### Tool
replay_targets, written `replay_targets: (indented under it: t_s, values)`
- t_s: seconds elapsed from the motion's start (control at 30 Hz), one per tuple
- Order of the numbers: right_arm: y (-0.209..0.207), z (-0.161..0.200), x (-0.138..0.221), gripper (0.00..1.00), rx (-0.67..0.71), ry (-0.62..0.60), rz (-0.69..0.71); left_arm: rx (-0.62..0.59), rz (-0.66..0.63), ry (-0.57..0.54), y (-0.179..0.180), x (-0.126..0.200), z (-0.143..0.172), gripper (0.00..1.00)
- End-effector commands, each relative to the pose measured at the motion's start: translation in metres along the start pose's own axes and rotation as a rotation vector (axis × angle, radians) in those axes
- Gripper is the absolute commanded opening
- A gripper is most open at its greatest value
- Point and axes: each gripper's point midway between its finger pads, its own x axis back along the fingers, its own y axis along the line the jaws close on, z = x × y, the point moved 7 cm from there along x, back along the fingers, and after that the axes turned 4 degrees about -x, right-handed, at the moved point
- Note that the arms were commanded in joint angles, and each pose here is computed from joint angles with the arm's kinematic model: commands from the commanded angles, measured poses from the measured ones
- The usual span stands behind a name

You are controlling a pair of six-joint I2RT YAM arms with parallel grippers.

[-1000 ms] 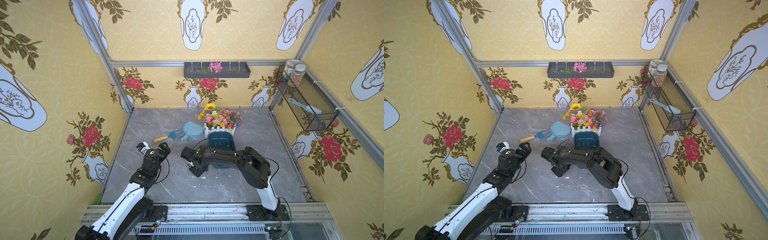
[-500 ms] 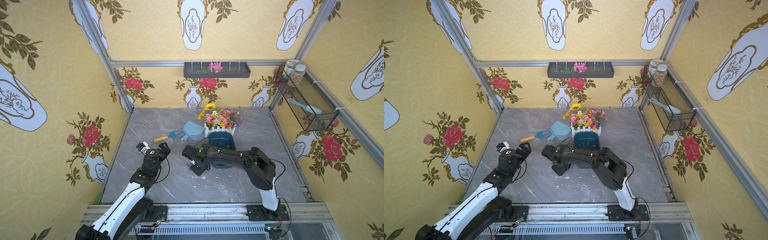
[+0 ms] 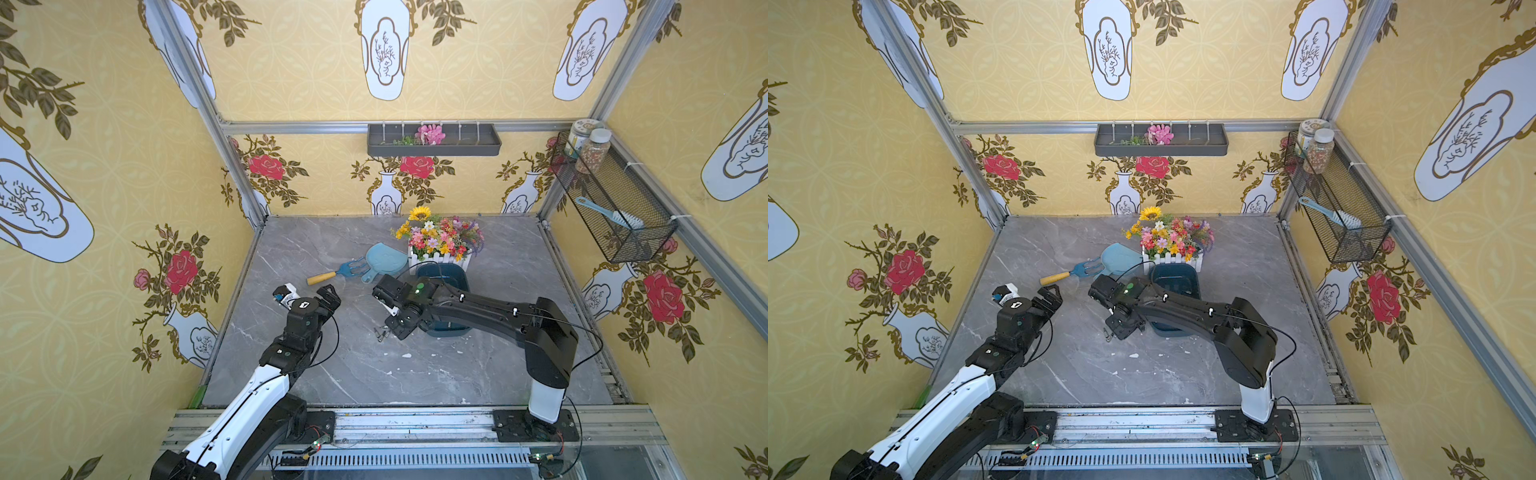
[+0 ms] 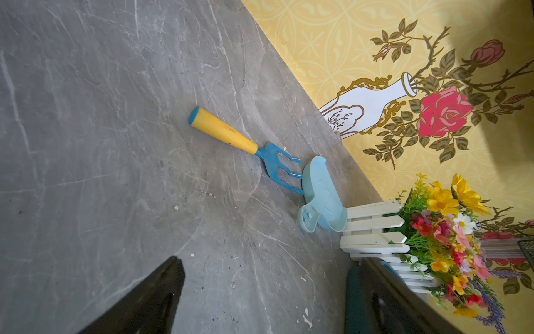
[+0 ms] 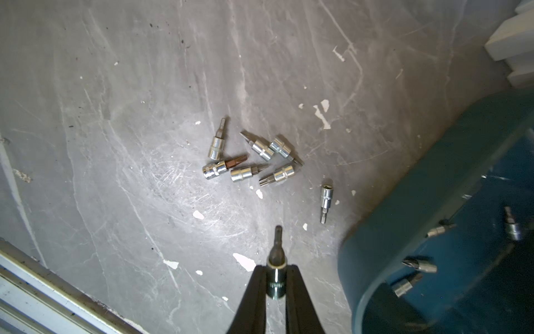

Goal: Put the bit on the desktop into the storage box
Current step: Pick up the screwdriver bit from the center of the board, then place the screwdriver bit in the storage box.

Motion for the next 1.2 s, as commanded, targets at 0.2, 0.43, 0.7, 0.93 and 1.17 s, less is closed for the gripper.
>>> replay_targets:
  t_s: [0.2,0.43,0.7,0.93,1.17]
  values:
    - [-0.048,0.002,0.027,0.11,-0.074,-0.026,0.066,0.004,0.010,-0.010,-0.001,-0.001,-0.001,1.00]
    - [-0.094,0.015,0.037,0.11,-0.176,-0.028,0.105,0.004,0.011,-0.012,-0.001,-0.001,-0.002,1.00]
    - [-0.130,0.035,0.033,0.11,-0.263,0.003,0.137,0.005,0.011,-0.010,-0.001,-0.002,-0.002,1.00]
    - [-0.145,0.046,0.026,0.11,-0.309,0.025,0.140,0.005,0.011,-0.011,-0.001,-0.002,-0.002,1.00]
    - [-0.148,0.050,0.023,0.11,-0.320,0.036,0.142,0.006,0.011,-0.010,-0.001,-0.002,-0.002,1.00]
